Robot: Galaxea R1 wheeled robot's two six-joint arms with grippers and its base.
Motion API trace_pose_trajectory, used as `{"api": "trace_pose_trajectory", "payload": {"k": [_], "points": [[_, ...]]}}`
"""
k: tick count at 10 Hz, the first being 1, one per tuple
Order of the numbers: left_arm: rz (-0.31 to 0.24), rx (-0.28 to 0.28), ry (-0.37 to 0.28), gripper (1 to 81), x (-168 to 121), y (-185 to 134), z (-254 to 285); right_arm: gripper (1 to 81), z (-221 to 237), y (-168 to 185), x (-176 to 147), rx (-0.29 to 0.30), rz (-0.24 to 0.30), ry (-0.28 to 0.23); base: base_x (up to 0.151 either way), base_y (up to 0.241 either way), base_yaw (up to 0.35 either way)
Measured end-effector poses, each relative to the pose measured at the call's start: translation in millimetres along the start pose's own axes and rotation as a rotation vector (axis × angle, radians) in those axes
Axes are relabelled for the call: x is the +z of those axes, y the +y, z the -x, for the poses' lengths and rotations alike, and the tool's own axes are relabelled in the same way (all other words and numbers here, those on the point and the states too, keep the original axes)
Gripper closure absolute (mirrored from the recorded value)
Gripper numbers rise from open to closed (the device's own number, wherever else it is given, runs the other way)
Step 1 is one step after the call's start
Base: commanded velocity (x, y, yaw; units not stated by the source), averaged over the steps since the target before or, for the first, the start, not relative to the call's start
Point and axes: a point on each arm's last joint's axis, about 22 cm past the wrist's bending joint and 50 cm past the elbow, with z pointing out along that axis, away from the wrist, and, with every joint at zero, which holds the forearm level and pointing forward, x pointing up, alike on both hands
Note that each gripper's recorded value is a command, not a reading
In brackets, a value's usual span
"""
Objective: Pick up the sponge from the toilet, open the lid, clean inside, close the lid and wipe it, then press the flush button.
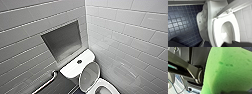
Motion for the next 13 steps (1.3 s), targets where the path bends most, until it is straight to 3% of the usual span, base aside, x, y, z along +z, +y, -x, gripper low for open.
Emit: {"api": "trace_pose_trajectory", "payload": {"k": [2,4,9,13], "points": [[0.001,-0.076,0.063,1.0,-2,4,-37,81.1,10,-14,0,-0.006,-0.028,0.006,0.000,0.000,0.000],[-0.007,-0.120,0.142,1.0,-16,-2,-86,81.1,13,-10,-2,-0.007,-0.023,0.003,0.000,0.000,0.000],[0.085,-0.133,0.223,1.0,-5,71,-159,81.1,13,-12,-2,-0.006,-0.026,0.005,0.000,0.000,0.000],[0.101,-0.140,0.221,1.0,7,87,-157,81.1,10,-12,-2,-0.005,-0.027,0.024,0.000,0.000,0.000]]}}
